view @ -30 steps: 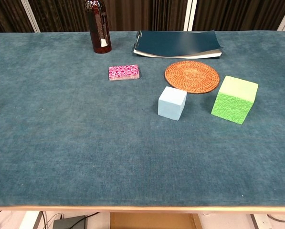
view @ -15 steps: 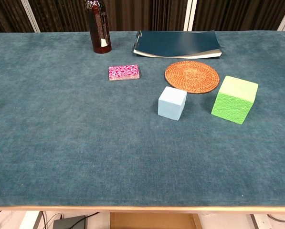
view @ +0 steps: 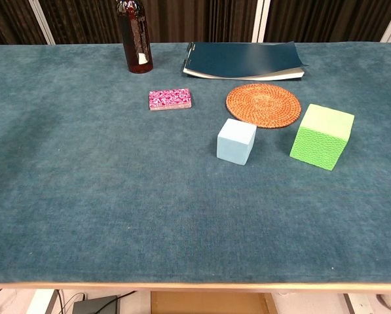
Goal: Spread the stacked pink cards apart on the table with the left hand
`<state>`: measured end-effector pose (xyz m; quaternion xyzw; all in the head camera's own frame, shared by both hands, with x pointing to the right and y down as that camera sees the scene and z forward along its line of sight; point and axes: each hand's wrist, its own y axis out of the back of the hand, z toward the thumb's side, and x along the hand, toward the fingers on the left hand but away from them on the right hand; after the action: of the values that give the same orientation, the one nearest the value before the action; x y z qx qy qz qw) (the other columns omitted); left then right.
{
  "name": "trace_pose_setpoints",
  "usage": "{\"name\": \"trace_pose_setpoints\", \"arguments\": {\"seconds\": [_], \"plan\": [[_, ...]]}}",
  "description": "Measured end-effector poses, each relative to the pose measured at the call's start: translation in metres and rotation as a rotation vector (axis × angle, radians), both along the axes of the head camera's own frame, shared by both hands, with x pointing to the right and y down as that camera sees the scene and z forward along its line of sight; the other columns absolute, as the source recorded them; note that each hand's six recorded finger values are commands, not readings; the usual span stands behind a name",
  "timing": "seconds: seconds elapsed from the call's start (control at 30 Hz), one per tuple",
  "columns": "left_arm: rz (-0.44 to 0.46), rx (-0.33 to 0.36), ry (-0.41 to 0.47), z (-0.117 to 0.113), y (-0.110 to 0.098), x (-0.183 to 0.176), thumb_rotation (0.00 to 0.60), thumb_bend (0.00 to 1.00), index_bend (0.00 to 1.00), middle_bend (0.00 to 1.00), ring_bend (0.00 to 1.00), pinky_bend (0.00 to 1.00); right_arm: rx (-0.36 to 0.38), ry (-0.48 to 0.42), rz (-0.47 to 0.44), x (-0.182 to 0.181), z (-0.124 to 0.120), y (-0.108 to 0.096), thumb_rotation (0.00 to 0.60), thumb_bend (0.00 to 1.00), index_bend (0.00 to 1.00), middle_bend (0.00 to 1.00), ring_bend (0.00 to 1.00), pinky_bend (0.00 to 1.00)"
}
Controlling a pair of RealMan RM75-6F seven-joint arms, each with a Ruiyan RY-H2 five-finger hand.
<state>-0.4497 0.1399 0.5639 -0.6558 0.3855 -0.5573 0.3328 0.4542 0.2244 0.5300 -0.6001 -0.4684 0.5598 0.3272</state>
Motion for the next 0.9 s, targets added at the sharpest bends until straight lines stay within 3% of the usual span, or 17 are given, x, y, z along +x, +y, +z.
{"name": "trace_pose_setpoints", "arguments": {"seconds": [0.23,0.37,0.67,0.9], "plan": [[0.018,-0.107,0.046,0.037,-0.069,0.058,0.6,0.06,0.26,0.15,0.03,0.04,-0.004,-0.004,0.006,0.0,0.0,0.001,0.6,0.24,0.08,0.05,0.13,0.17],[0.037,-0.173,0.1,0.058,-0.103,0.108,0.6,0.07,0.28,0.15,0.03,0.04,-0.009,-0.005,0.005,0.0,0.001,0.001,0.6,0.24,0.08,0.05,0.13,0.17],[-0.003,-0.279,0.126,0.099,-0.136,0.186,0.6,0.07,0.3,0.15,0.03,0.04,-0.009,-0.015,0.016,0.001,0.001,0.001,0.6,0.24,0.08,0.05,0.13,0.17],[-0.06,-0.336,0.089,0.133,-0.153,0.234,0.6,0.08,0.33,0.15,0.03,0.04,-0.009,-0.026,0.025,0.002,0.0,0.002,0.6,0.24,0.08,0.05,0.13,0.17]]}}
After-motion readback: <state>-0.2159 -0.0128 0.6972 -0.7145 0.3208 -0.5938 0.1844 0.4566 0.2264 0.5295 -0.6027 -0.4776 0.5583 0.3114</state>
